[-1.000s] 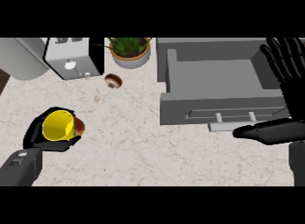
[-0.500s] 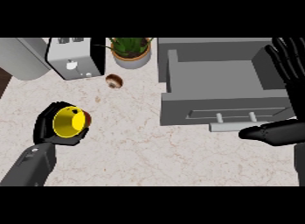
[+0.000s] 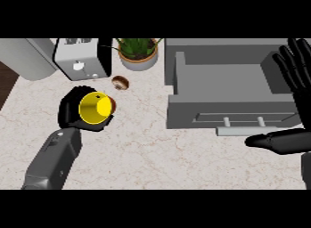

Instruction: Pick up the cup, place it into the drawer and close the drawer

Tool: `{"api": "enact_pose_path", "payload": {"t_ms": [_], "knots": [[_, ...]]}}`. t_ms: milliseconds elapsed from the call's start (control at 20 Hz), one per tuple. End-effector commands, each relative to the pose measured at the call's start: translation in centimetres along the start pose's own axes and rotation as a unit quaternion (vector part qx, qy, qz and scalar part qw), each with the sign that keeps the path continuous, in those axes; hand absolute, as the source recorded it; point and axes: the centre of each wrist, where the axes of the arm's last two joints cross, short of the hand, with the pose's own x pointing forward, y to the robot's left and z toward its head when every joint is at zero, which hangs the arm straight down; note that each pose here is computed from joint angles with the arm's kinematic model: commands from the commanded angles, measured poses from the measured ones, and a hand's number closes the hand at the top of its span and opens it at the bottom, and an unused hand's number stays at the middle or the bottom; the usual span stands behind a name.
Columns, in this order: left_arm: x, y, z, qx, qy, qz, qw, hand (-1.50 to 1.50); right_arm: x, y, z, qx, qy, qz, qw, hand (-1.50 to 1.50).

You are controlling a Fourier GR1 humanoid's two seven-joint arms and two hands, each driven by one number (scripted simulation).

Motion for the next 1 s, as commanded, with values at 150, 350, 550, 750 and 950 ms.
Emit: {"api": "enact_pose_path", "payload": {"t_ms": [150,350,550,750,950], "knots": [[3.4,-9.0,-7.5,-0.076,-0.055,0.024,0.9953,1.5,0.3,0.9,0.3,-0.015,0.003,0.005,1.0,-1.5],[6.2,-12.7,-10.6,-0.123,-0.054,0.033,0.9904,1.5,0.6,-1.3,0.5,-0.016,0.008,0.009,1.0,-1.5],[11.0,-16.2,-14.6,-0.124,-0.053,0.023,0.9906,1.5,-0.3,-1.0,-1.1,-0.02,0.007,0.007,1.0,-1.5],[14.5,-19.2,-17.3,-0.13,-0.056,0.003,0.9899,1.5,-0.9,-1.3,-2.0,-0.029,0.004,0.016,0.999,-1.5],[15.3,-23.1,-17.9,-0.123,-0.029,-0.036,0.9913,1.5,-0.9,-0.4,0.9,-0.006,0.001,0.009,1.0,-1.5]]}}
